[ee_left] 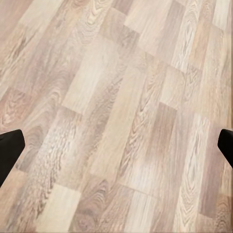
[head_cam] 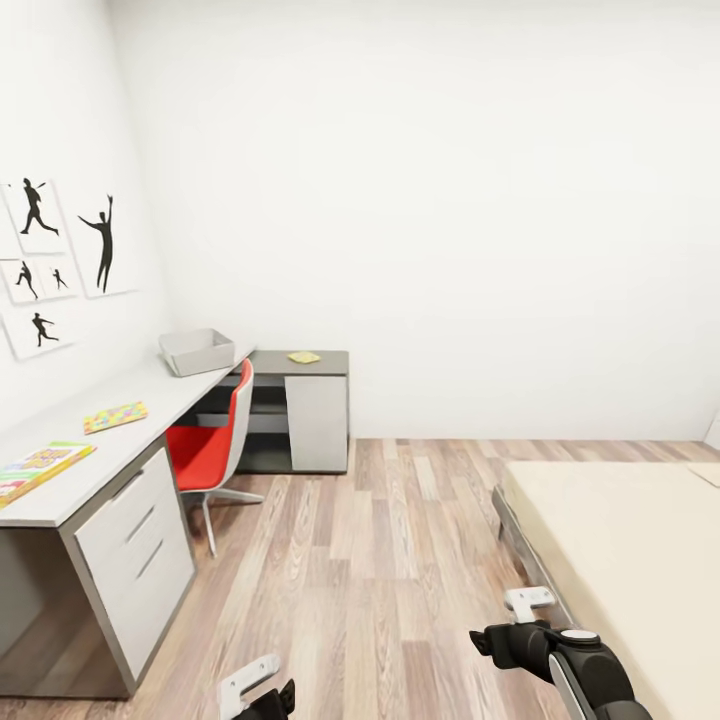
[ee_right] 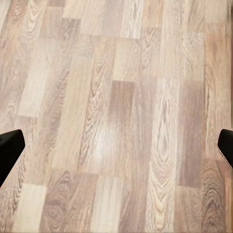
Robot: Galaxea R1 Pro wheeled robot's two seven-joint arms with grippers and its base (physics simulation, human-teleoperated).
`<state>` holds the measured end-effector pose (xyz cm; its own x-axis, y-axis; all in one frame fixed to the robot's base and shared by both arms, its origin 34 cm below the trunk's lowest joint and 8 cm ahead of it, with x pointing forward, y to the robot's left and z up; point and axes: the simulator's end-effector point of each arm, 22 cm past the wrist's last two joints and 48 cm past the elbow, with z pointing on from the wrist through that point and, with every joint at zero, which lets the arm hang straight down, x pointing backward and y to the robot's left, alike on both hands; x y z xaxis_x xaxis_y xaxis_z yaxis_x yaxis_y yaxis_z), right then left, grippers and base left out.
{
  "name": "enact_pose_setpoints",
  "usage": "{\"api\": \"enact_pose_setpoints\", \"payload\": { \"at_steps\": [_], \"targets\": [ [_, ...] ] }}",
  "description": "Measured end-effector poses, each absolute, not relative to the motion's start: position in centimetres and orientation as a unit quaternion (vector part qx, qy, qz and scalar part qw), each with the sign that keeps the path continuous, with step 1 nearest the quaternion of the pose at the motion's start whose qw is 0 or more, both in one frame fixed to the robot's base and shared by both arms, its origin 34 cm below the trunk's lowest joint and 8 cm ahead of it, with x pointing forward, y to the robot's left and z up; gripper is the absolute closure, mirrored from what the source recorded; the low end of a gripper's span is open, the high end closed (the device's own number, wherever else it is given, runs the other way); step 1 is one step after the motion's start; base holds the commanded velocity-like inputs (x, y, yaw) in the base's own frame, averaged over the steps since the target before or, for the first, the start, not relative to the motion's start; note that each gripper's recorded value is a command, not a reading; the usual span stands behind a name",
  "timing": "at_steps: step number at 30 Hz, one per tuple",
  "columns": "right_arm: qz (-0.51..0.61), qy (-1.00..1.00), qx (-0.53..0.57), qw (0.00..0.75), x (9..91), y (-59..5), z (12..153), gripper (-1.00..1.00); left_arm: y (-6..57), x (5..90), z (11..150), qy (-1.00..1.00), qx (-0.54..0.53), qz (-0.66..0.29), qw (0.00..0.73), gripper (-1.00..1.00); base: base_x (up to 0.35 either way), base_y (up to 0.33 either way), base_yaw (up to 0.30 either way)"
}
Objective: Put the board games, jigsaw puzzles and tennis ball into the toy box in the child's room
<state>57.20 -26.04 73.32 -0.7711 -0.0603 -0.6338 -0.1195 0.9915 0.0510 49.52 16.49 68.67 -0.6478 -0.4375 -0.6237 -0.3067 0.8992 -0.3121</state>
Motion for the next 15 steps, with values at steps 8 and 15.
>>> {"api": "enact_pose_setpoints", "payload": {
  "at_steps": [8,15],
  "targets": [
    [0.044,0.94,-0.048,0.335,57.21,-26.06,73.3,-1.0,16.49,49.54,68.67,0.903,-0.206,-0.089,0.365,-1.0,0.104,-0.183,0.0],
    [0.044,0.94,-0.048,0.335,57.21,-26.07,73.3,-1.0,16.47,49.55,68.66,0.903,-0.206,-0.09,0.365,-1.0,0.037,-0.067,0.0]
  ]
}}
